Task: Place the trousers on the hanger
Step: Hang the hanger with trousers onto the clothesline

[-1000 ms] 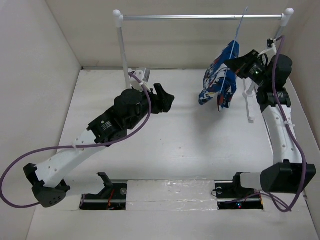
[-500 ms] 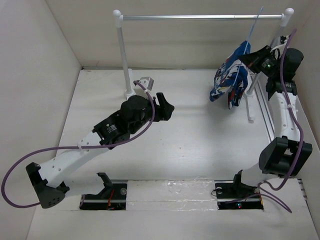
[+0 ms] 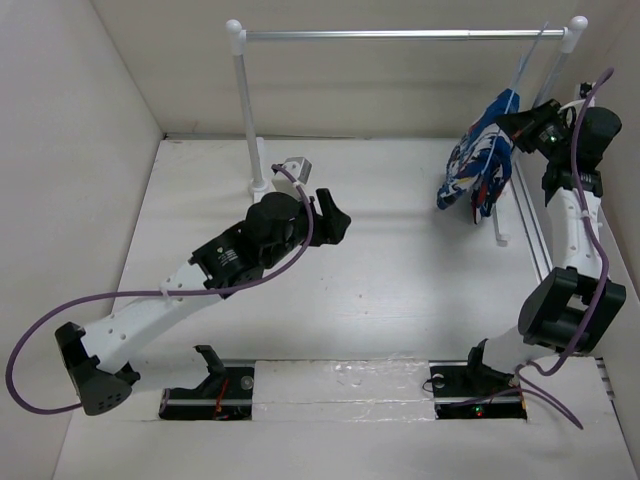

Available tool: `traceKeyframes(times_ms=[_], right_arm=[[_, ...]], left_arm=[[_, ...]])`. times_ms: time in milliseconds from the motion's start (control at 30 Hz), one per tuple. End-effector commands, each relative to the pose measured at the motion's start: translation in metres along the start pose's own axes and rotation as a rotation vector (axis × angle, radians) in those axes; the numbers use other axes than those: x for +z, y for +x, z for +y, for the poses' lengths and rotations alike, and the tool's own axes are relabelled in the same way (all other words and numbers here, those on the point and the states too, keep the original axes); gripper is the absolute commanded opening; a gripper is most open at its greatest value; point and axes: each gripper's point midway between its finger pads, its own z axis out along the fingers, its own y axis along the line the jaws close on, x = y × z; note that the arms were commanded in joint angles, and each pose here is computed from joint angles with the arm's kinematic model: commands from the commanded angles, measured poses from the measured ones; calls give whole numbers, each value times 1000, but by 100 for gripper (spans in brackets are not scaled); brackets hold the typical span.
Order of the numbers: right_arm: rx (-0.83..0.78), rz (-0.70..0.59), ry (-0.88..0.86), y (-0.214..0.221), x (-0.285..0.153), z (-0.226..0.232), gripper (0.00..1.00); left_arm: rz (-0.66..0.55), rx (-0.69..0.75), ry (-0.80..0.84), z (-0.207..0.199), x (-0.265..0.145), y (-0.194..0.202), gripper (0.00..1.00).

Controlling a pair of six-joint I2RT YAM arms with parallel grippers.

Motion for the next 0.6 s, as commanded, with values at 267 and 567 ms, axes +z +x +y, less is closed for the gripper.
traceKeyframes(times_ms=[267, 567], right_arm=[[-198, -98, -36, -38, -21, 20, 53], [-326, -150, 94, -75, -63, 30, 81]], left_arm=[[-18, -19, -1, -1, 3, -3, 60], [-86, -18, -53, 0, 2, -41, 65]])
